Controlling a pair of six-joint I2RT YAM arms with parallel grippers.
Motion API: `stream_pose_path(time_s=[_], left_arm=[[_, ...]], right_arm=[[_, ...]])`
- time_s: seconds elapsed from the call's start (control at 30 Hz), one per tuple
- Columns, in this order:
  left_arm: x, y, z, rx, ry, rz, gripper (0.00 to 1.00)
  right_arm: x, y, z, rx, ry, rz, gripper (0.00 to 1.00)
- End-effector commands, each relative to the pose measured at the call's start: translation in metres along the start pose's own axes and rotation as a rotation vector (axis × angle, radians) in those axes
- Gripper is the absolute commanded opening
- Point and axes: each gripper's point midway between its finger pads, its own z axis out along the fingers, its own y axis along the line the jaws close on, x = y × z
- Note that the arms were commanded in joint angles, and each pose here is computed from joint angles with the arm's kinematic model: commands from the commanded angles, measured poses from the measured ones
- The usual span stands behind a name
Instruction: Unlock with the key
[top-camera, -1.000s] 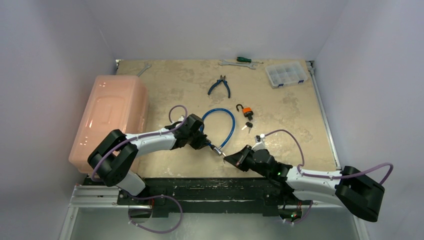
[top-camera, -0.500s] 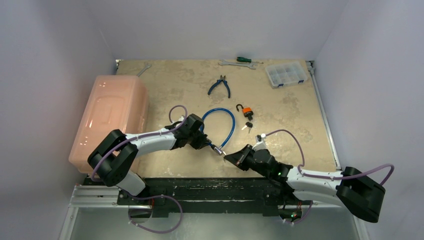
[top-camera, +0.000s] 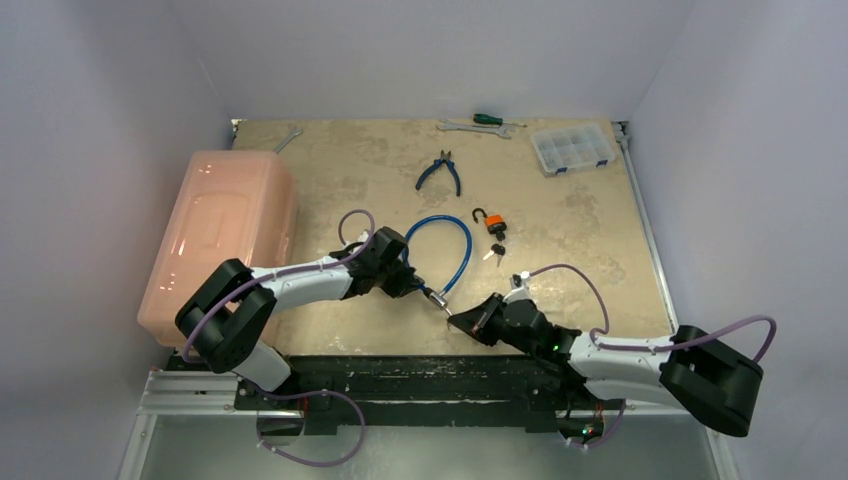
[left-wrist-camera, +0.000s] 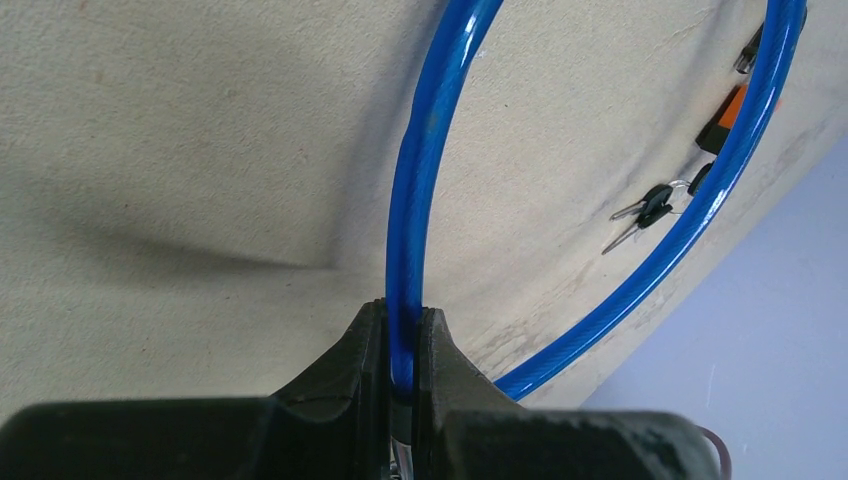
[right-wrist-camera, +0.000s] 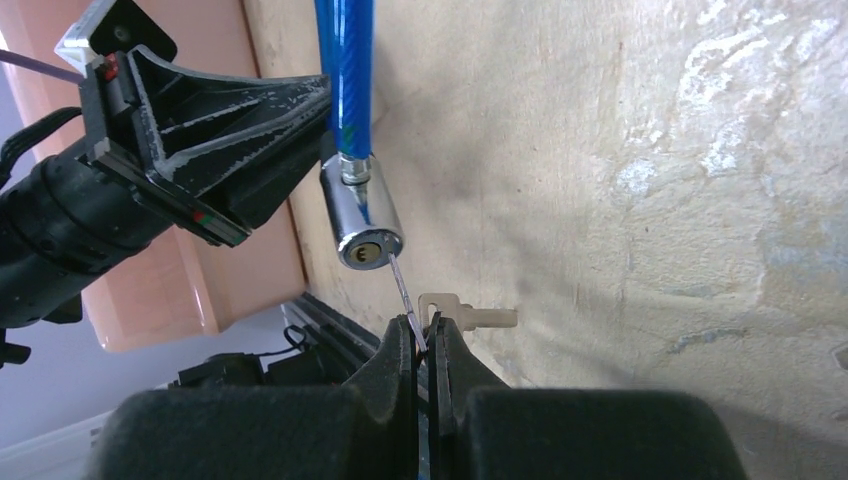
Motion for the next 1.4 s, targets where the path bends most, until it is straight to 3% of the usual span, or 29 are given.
stream_pose_path(time_s=[0.0, 0.57, 1.37], left_arm=[[0.002, -0.02, -0.003, 0.079, 0.019, -0.018, 0.0], [0.001, -0.02, -0.003, 0.073, 0.01, -0.01, 0.0], [-0.001, -0.02, -0.003, 0.072, 0.003, -0.012, 0.0]], right_arm=[[0.0, 0.011, 0.0, -0.058, -0.002, 0.035, 0.0], [-0.012, 0.028, -0.005, -0.103, -0.057, 0.013, 0.0], [-0.005, 0.02, 0.0, -0.073, -0.025, 0.028, 0.0]])
